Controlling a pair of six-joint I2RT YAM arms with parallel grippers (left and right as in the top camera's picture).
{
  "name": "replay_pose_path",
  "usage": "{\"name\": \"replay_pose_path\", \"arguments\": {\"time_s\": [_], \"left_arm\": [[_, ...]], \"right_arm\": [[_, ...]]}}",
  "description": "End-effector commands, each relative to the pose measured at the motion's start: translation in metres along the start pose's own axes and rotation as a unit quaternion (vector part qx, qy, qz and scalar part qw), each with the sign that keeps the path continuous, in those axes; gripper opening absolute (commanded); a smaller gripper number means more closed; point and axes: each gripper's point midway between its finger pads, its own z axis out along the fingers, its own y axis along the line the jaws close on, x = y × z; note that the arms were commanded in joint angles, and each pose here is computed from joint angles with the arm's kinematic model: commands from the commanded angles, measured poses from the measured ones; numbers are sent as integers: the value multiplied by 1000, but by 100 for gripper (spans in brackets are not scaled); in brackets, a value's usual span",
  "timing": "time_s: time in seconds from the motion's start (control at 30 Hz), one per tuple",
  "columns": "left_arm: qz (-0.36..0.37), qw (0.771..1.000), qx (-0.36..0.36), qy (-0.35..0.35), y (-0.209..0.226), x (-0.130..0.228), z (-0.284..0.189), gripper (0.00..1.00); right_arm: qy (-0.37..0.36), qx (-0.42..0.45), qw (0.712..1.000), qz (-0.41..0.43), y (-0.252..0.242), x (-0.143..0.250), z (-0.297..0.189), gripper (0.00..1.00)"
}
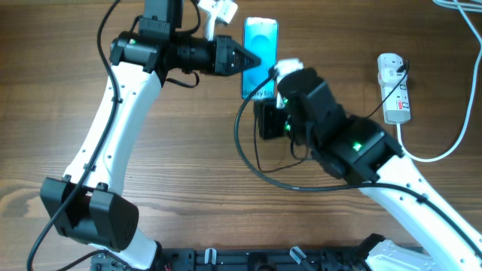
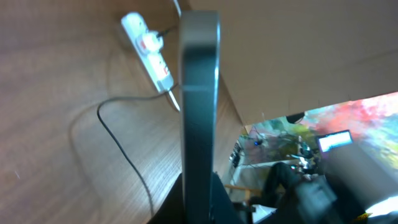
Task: Plug charger to phone and switch on socket
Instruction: 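Open the right gripper, release the plug, and pull back right, then lower the blue phone flat onto the table with the left gripper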
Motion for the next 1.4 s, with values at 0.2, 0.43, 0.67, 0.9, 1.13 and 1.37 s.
{"name": "replay_pose_path", "arguments": {"time_s": [0.2, 0.43, 0.67, 0.9, 1.13, 1.37], "left_arm": [[4, 1000, 16, 9, -14, 6, 3, 4], [2, 999, -48, -5, 8, 1, 2, 4], [-10, 994, -108, -11, 30, 1, -1, 4], [-37, 987, -154, -12, 46, 5, -5, 4], [-51, 986, -162, -3, 49, 11, -6, 4], [-77, 970, -229, 9, 75, 23, -13, 4]], "right_arm": [[-30, 50, 998, 0, -19, -17, -13, 21], [-10, 42, 999, 29, -22, -2, -41, 82], [37, 76, 990, 116, -40, 30, -61, 100], [78, 111, 980, 146, -49, 49, -49, 100], [120, 117, 975, 143, -47, 62, -27, 100], [149, 140, 969, 139, -54, 73, -14, 100]]}}
